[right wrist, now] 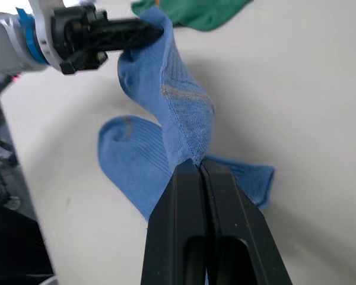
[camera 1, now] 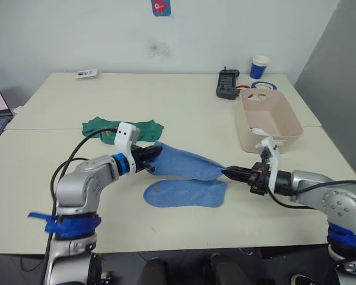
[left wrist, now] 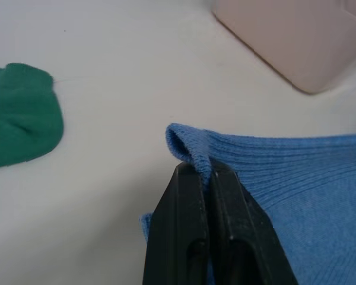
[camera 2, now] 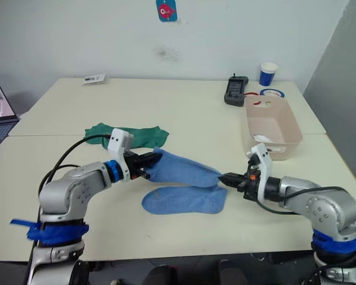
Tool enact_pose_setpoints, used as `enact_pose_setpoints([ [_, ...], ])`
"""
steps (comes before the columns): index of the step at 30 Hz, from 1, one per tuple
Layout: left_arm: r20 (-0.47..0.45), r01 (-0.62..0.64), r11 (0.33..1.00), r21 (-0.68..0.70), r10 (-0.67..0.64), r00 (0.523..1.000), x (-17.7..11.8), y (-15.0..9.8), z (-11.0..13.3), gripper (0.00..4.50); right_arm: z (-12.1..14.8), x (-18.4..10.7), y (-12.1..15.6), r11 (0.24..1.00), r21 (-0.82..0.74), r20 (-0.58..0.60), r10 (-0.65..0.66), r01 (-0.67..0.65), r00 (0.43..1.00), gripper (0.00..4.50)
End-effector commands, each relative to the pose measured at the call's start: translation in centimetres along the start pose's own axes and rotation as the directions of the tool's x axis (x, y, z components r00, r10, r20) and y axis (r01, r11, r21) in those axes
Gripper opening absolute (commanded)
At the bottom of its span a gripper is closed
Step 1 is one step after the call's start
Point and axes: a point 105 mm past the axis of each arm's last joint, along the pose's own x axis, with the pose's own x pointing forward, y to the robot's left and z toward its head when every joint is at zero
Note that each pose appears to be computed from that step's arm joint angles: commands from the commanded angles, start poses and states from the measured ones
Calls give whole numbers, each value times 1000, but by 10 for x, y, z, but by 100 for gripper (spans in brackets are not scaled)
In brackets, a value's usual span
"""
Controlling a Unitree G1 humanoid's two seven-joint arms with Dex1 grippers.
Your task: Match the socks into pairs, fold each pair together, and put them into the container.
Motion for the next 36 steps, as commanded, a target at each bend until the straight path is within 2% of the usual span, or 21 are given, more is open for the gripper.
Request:
enact_pose_setpoints([
  [1, 1, -30, 999, -9, 30, 1000, -15, -14, -4, 0, 2, -9, 7, 995, 56, -23, 86, -85, 996, 3],
  [5, -33, -126, 992, -33, 125, 992, -18, -11, -27, 0, -17, -7, -7, 993, 101, -110, 68, -56, 992, 3],
  [8, -39, -142, 988, -60, 140, 989, -15, -10, -36, 0, -25, -3, -17, 994, 105, -139, 38, -24, 989, 3],
  [11, -36, -127, 984, -122, 123, 992, -11, -15, -44, 69, -30, 1, -36, 993, 110, -124, -33, 47, 992, 0],
  [12, -33, -130, 983, -127, 126, 991, -11, -14, -44, 103, -31, 1, -38, 992, 110, -120, -43, 57, 992, 43],
  [14, -25, -146, 981, -131, 144, 989, -15, -9, -42, 166, -32, -1, -39, 993, 105, -114, -46, 58, 992, 98],
  [18, -16, -172, 978, -122, 171, 985, -38, 12, -34, 296, -26, -6, -40, 993, 75, -69, -86, 91, 994, 240],
  [23, -13, -46, 996, -71, 45, 999, -54, 17, -26, 449, -20, -4, -42, 989, 52, -18, -140, 141, 990, 409],
  [26, -13, 36, 997, -66, -37, 999, -50, 13, -25, 449, -19, 4, -40, 986, 63, 7, -155, 154, 988, 409],
  [31, -88, 55, 998, 5, -54, 995, -36, 16, -40, 449, -18, 12, -36, 985, 70, 19, -158, 156, 987, 409],
  [35, -100, 88, 996, -20, -90, 991, -32, 10, -45, 449, -18, 14, -36, 984, 68, 20, -166, 164, 986, 409],
  [36, -104, 91, 996, -23, -93, 990, -32, 9, -47, 431, -18, 14, -35, 984, 70, 22, -168, 166, 986, 410],
])
